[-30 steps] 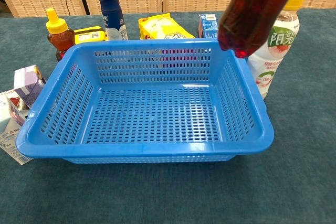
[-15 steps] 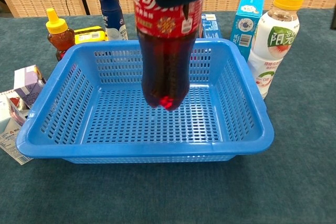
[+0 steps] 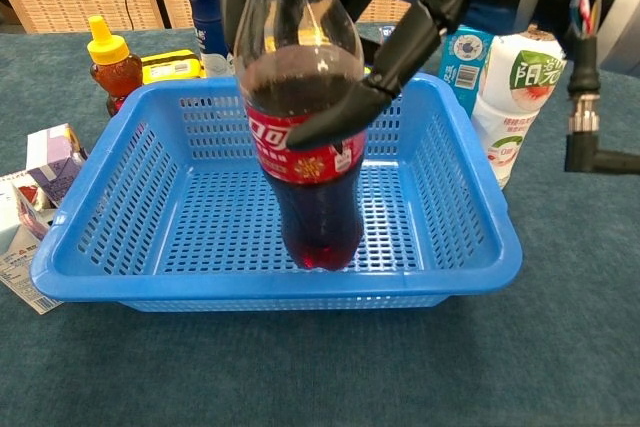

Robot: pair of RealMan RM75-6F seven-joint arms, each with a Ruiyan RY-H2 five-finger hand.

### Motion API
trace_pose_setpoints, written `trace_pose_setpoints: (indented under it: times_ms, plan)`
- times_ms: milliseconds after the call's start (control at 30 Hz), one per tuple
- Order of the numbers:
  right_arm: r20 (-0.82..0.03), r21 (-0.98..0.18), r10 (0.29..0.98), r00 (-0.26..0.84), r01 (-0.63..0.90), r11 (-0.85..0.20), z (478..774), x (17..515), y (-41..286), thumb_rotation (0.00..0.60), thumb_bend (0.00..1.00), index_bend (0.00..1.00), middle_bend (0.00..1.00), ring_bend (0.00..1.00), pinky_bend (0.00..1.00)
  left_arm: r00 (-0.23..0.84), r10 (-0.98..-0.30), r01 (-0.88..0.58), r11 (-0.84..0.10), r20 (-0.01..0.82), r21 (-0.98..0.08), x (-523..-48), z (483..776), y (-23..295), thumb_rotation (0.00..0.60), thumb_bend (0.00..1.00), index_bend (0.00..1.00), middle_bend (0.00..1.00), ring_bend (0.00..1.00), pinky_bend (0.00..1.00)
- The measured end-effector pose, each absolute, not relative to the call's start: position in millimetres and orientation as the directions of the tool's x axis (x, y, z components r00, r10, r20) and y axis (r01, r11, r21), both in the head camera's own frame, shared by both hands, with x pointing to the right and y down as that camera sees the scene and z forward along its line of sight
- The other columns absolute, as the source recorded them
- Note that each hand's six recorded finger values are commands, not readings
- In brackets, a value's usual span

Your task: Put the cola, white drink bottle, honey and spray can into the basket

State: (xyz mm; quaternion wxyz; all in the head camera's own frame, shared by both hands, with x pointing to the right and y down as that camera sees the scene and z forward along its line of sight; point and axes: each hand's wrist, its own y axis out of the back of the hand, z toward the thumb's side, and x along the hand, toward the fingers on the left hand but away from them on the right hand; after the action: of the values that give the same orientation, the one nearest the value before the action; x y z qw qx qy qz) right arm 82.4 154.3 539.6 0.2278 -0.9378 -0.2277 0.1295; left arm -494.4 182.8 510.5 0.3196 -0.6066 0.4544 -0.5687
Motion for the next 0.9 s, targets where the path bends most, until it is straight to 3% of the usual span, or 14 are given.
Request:
trace_pose_setpoints:
  times_ms: [100,233,367,500,667,800,900]
  plan:
    - [-0.149,-0.535,0.48,0.865,0.338,-0.775,548.9,87.5,157.0,0.6,0.91,0.55,0.56,0.55,0.76,-0.057,-0.914,-0.187,-0.385,0.401,-0.904,-493.8,510.7,183.4,0.6,0.06,0.0,0.0,0.0,0.0]
    - [-0.166,-0.584,0.465,0.87,0.294,-0.757,559.2,97.2,164.7,0.6,0.84,0.36,0.36,0.37,0.6,-0.057,-0.914,-0.186,-0.385,0.402,-0.904,-493.5,510.8,183.5,0.6,0.06,0.0,0.0,0.0,0.0]
    - [-0.178,-0.599,0.458,0.871,0.273,-0.753,560.2,107.2,167.9,0.6,0.83,0.21,0.22,0.26,0.52,-0.053,-0.913,-0.184,-0.39,0.405,-0.902,-492.0,511.5,183.9,0.6,0.06,0.0,0.0,0.0,0.0]
    - [-0.191,-0.609,0.459,0.868,0.263,-0.748,558.1,114.6,167.5,0.6,0.81,0.03,0.03,0.06,0.31,-0.049,-0.912,-0.186,-0.392,0.407,-0.901,-491.2,511.5,184.5,0.6,0.06,0.0,0.0,0.0,0.0]
    - [-0.159,-0.608,0.498,0.853,0.312,-0.73,543.0,123.1,161.1,0.6,0.78,0.0,0.0,0.0,0.24,-0.046,-0.911,-0.187,-0.395,0.409,-0.9,-490.8,511.8,184.9,0.6,0.06,0.0,0.0,0.0,0.0]
    - [-0.111,-0.621,0.541,0.834,0.366,-0.693,525.8,132.0,153.2,0.6,0.61,0.0,0.0,0.0,0.23,-0.044,-0.911,-0.19,-0.396,0.411,-0.898,-490.6,511.7,185.4,0.6,0.06,0.0,0.0,0.0,0.0]
    - [-0.064,-0.639,0.587,0.807,0.419,-0.645,511.3,140.9,144.5,0.6,0.31,0.0,0.0,0.0,0.17,-0.04,-0.91,-0.191,-0.398,0.412,-0.897,-489.6,511.8,185.9,0.6,0.06,0.0,0.0,0.0,0.0]
